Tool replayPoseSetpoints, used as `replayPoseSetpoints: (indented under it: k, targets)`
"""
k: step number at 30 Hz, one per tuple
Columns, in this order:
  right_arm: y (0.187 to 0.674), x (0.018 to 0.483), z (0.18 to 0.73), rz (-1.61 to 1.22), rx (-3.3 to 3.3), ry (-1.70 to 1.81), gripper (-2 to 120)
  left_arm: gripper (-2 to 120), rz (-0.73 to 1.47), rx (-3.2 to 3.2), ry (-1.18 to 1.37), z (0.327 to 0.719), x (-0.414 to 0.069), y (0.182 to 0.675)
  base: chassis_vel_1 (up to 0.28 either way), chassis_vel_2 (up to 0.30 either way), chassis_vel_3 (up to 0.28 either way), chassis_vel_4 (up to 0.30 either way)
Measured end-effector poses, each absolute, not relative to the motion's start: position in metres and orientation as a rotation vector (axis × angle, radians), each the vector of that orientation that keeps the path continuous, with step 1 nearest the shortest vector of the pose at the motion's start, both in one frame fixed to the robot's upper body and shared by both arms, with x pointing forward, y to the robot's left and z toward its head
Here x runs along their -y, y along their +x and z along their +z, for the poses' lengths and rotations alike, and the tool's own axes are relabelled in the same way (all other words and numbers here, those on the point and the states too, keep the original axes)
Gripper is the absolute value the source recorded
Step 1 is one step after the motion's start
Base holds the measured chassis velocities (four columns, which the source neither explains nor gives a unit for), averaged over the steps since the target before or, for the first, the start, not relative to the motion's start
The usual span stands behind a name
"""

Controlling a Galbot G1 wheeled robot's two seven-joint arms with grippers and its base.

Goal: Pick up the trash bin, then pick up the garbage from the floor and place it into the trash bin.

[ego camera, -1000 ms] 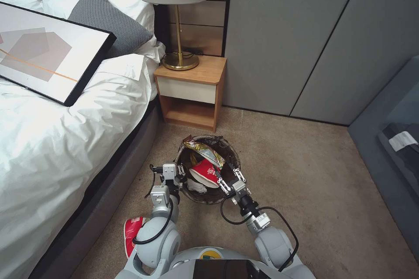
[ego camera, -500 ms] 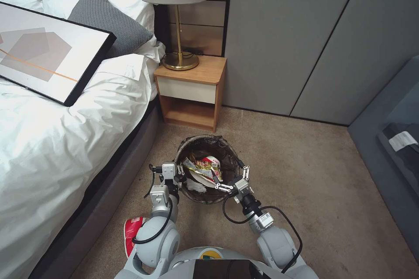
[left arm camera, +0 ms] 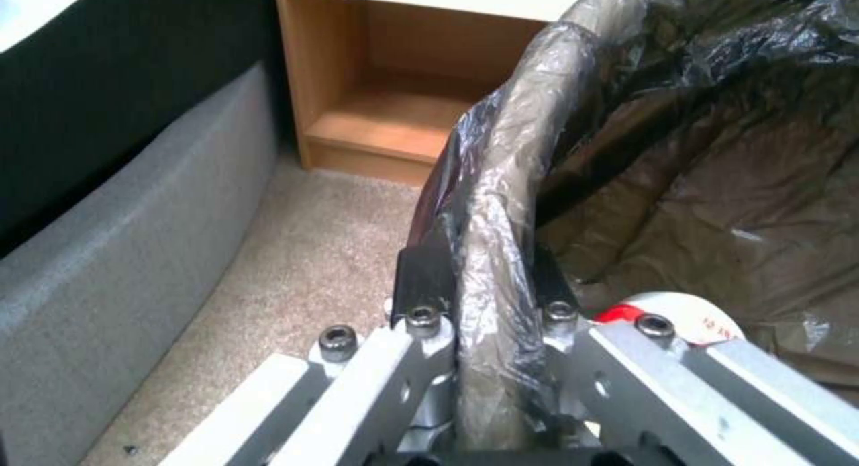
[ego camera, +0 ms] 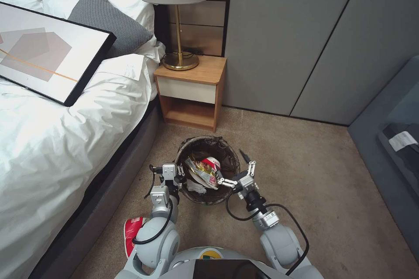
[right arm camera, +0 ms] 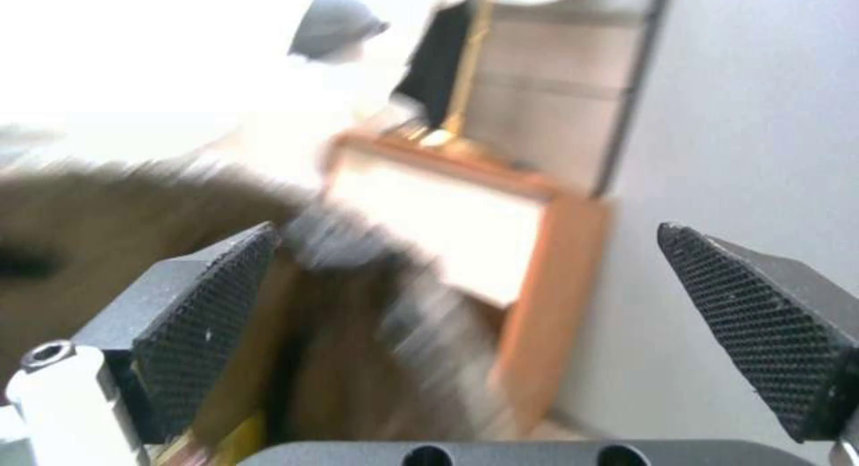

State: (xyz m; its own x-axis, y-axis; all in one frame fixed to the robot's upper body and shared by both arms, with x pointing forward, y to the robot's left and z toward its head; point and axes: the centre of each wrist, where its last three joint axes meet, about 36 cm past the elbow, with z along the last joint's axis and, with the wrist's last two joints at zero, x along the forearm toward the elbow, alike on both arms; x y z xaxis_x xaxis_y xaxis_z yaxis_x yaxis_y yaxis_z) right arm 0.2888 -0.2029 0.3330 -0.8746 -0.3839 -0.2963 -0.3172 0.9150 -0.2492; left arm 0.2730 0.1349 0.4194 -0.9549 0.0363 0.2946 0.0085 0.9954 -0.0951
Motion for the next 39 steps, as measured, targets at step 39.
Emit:
replayPoseSetpoints:
  k: [39]
  targets:
    - [0.28, 0.25, 0.327, -0.057, -2.8, 0.182, 100, 3, 0.124, 2.848, -0.02, 0.421, -0.137, 0.272, 0.0, 0.0, 0.0, 0.0]
